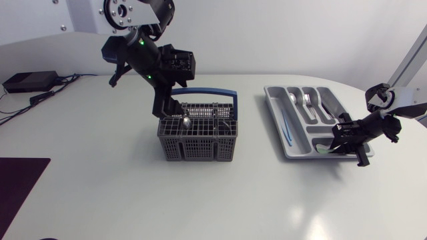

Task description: Unload the cutlery basket into the drawer organizer.

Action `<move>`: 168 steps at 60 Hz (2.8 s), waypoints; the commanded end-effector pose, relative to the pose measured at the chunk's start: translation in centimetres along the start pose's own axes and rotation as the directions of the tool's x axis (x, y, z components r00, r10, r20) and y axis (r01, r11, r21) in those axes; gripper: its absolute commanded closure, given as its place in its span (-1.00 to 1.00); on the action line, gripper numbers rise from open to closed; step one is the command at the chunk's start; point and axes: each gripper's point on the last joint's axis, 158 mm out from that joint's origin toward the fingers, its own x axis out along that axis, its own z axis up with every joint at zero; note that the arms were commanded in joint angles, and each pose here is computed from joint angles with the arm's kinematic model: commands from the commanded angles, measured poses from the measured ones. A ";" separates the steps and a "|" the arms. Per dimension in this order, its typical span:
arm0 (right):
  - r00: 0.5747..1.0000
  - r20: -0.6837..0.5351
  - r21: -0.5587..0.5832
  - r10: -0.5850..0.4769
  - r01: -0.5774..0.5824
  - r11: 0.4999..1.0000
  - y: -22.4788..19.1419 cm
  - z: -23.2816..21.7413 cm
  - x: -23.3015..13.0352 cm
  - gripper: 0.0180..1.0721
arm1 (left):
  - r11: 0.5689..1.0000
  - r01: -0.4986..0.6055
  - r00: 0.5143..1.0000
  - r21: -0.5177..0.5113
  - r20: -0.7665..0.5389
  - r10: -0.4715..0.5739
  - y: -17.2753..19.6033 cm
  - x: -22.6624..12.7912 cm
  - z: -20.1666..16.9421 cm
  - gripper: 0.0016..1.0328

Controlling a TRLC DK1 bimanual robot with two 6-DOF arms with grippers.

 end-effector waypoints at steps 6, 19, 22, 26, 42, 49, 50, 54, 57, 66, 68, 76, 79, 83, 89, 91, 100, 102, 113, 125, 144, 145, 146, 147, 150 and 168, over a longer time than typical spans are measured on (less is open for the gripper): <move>0.999 -0.021 0.007 -0.025 0.025 1.000 -0.2 -0.4 -0.5 -0.89 | 0.993 0.053 0.998 0.105 -0.025 -0.050 -2.2 0.7 -0.8 -0.89; 0.991 0.063 0.047 -0.121 0.118 0.992 0.3 1.1 -3.0 -0.90 | 0.990 0.109 0.992 -0.089 -0.053 -0.114 -3.0 -0.1 0.8 -0.89; 0.987 0.087 0.059 -0.133 0.129 0.990 0.6 1.3 -3.4 -0.90 | 0.978 0.137 0.990 -0.160 -0.017 -0.142 -3.4 -0.8 1.7 -0.88; 0.982 0.114 0.076 -0.147 0.139 0.987 1.0 1.6 -3.8 -0.90 | 0.961 0.138 0.990 -0.241 0.009 -0.140 -3.1 -1.2 2.4 -0.86; 0.972 0.155 0.114 -0.180 0.163 0.980 1.8 2.1 -4.3 -0.90 | 0.938 0.097 0.991 -0.332 0.115 -0.062 -0.3 -3.4 4.0 -0.86; 0.963 0.159 0.122 -0.217 0.199 0.972 1.6 2.2 -5.6 -0.90 | 0.911 0.036 0.984 -0.410 0.173 0.039 1.4 -7.6 6.2 -0.86; 0.962 0.160 0.124 -0.221 0.202 0.971 1.5 2.2 -5.7 -0.90 | 0.908 0.032 0.982 -0.417 0.182 0.049 1.4 -8.2 6.5 -0.86; 0.957 0.162 0.124 -0.242 0.223 0.967 1.3 2.3 -6.6 -0.90 | 0.900 0.014 0.972 -0.436 0.216 0.089 1.3 -10.7 7.5 -0.86; 0.951 0.171 0.137 -0.259 0.237 0.962 1.0 2.5 -7.2 -0.90 | 0.900 0.042 0.970 -0.433 0.234 0.068 0.2 -11.6 8.0 -0.82; 0.923 0.203 0.165 -0.326 0.296 0.941 -0.3 3.5 -9.7 -0.90 | 0.864 0.207 0.973 -0.459 0.191 -0.132 -5.3 -11.2 6.3 -0.45; 0.915 0.212 0.179 -0.344 0.309 0.934 -0.7 3.8 -10.3 -0.90 | 0.856 0.229 0.970 -0.463 0.181 -0.162 -6.5 -10.7 5.6 -0.31; 0.890 0.239 0.221 -0.388 0.339 0.915 -1.7 4.5 -12.0 -0.90 | 0.817 0.305 0.952 -0.490 0.126 -0.279 -10.5 -5.9 3.1 0.68; 0.885 0.248 0.233 -0.393 0.339 0.911 -1.8 4.6 -12.1 -0.90 | 0.801 0.334 0.940 -0.497 0.106 -0.326 -11.9 -3.6 2.4 0.94; 0.880 0.263 0.243 -0.395 0.335 0.910 -1.8 4.9 -12.1 -0.90 | 0.782 0.373 0.918 -0.499 0.078 -0.388 -13.7 -0.9 1.4 0.94; 0.881 0.271 0.251 -0.387 0.323 0.912 -1.2 5.1 -11.6 -0.90 | 0.787 0.379 0.915 -0.487 0.070 -0.398 -14.6 1.2 0.8 0.94; 0.882 0.272 0.252 -0.385 0.321 0.913 -1.1 5.1 -11.4 -0.90 | 0.787 0.381 0.914 -0.485 0.068 -0.400 -14.8 1.4 0.7 0.94; 0.883 0.280 0.254 -0.377 0.310 0.916 -1.1 5.1 -11.0 -0.90 | 0.809 0.324 0.931 -0.490 0.014 -0.364 -14.1 2.8 -0.7 0.94; 0.883 0.283 0.255 -0.376 0.308 0.916 -1.2 5.2 -11.0 -0.90 | 0.814 0.301 0.939 -0.497 0.008 -0.343 -13.4 3.2 -1.1 0.95; 0.884 0.299 0.251 -0.360 0.291 0.923 -1.1 5.6 -10.4 -0.90 | 0.847 0.226 0.959 -0.481 -0.044 -0.281 -11.6 4.4 -3.2 0.95; 0.887 0.304 0.250 -0.348 0.279 0.927 -0.9 5.8 -9.7 -0.90 | 0.870 0.198 0.970 -0.452 -0.038 -0.240 -10.8 4.6 -2.8 0.94; 0.875 0.326 0.277 -0.359 0.274 0.921 -0.8 5.1 -9.5 -0.90 | 0.777 0.208 0.978 -0.594 0.146 -0.151 -10.7 -0.8 1.1 -0.34; 0.873 0.332 0.282 -0.357 0.269 0.921 -0.8 5.2 -9.4 -0.90 | 0.766 0.209 0.978 -0.607 0.148 -0.150 -10.9 -0.7 1.0 -0.40; 0.873 0.335 0.284 -0.356 0.267 0.921 -0.8 5.1 -9.2 -0.90 | 0.755 0.209 0.978 -0.621 0.153 -0.144 -10.9 -0.6 1.1 -0.41; 0.873 0.336 0.286 -0.353 0.262 0.922 -0.8 5.1 -9.1 -0.90 | 0.749 0.207 0.978 -0.629 0.155 -0.140 -10.9 -0.6 1.1 -0.41; 0.873 0.342 0.290 -0.349 0.255 0.922 -0.7 5.1 -8.5 -0.90 | 0.706 0.195 0.980 -0.681 0.163 -0.114 -10.5 -0.4 0.7 -0.41; 0.846 0.393 0.322 -0.361 0.242 0.916 -0.1 5.9 -8.6 -0.90 | 0.419 0.217 0.973 -0.882 0.230 -0.020 -8.4 -1.1 -0.9 -0.41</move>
